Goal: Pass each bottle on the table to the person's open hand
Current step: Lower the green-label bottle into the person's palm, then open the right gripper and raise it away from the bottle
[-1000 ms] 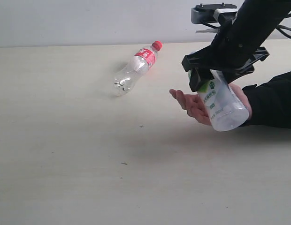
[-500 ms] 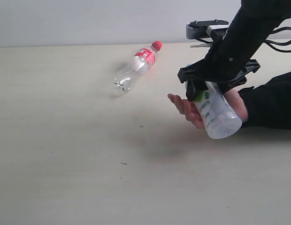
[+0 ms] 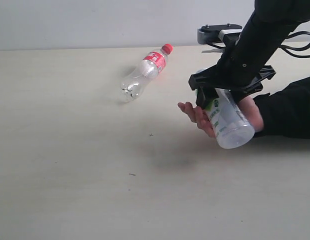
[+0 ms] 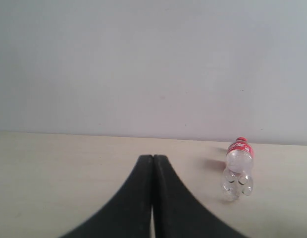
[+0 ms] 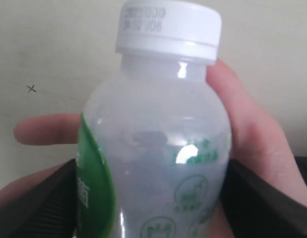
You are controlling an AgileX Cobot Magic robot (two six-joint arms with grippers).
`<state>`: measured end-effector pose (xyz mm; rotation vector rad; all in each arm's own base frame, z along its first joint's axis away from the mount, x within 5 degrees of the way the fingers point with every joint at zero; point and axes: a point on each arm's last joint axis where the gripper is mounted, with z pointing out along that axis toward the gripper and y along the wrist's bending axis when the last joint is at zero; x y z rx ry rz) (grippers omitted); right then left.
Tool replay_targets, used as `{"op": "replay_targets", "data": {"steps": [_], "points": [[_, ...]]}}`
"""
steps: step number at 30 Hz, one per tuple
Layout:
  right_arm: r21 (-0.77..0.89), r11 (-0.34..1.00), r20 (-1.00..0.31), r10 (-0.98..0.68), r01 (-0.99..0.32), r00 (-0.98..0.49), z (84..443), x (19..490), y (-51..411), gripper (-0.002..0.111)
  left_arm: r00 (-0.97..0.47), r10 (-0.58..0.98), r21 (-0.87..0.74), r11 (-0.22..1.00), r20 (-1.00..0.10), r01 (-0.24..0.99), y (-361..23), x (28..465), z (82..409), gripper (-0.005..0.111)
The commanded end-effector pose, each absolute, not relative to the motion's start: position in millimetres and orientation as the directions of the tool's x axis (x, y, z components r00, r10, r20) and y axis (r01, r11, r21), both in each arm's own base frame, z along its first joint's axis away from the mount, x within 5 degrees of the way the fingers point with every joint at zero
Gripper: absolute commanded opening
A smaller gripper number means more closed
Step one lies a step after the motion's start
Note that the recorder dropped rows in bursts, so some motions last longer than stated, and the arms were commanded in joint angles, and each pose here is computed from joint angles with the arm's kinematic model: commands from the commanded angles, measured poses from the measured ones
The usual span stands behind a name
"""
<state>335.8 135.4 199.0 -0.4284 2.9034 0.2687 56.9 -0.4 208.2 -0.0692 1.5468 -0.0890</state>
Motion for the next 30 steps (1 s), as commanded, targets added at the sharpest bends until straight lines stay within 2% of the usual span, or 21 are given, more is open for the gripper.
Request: {"op": "replay_targets", "data": {"steps": [1,9,27,29,30], "points": [[0.144,0.942,-0.207,-0.27,-0.303,-0.94,197.7,335.5,134.9,0.075,0.029,-0.096,-0.096,0.995,-0.995,0.013,-0.3,56.4,208.0,0.0],[0.144,0.94,-0.232,-0.27,-0.308,-0.934,205.4,334.3,134.4,0.075,0.029,-0.096,-0.096,0.995,-0.995,0.013,-0.3,56.4,208.0,0.0],[0.145,0.932,-0.406,-0.25,-0.332,-0.879,266.8,316.6,127.7,0.075,0.029,-0.096,-0.096,0.995,-0.995,0.013,-0.3,56.4,208.0,0.0],[0.141,0.929,-0.43,-0.255,-0.343,-0.866,274.8,313.5,126.6,0.071,0.029,-0.096,-0.096,0.995,-0.995,0.013,-0.3,56.4,208.0,0.0],[0.141,0.928,-0.443,-0.252,-0.345,-0.86,279.7,311.4,125.8,0.065,0.029,-0.096,-0.096,0.995,-0.995,0.013,-0.3,56.4,208.0,0.0]]}}
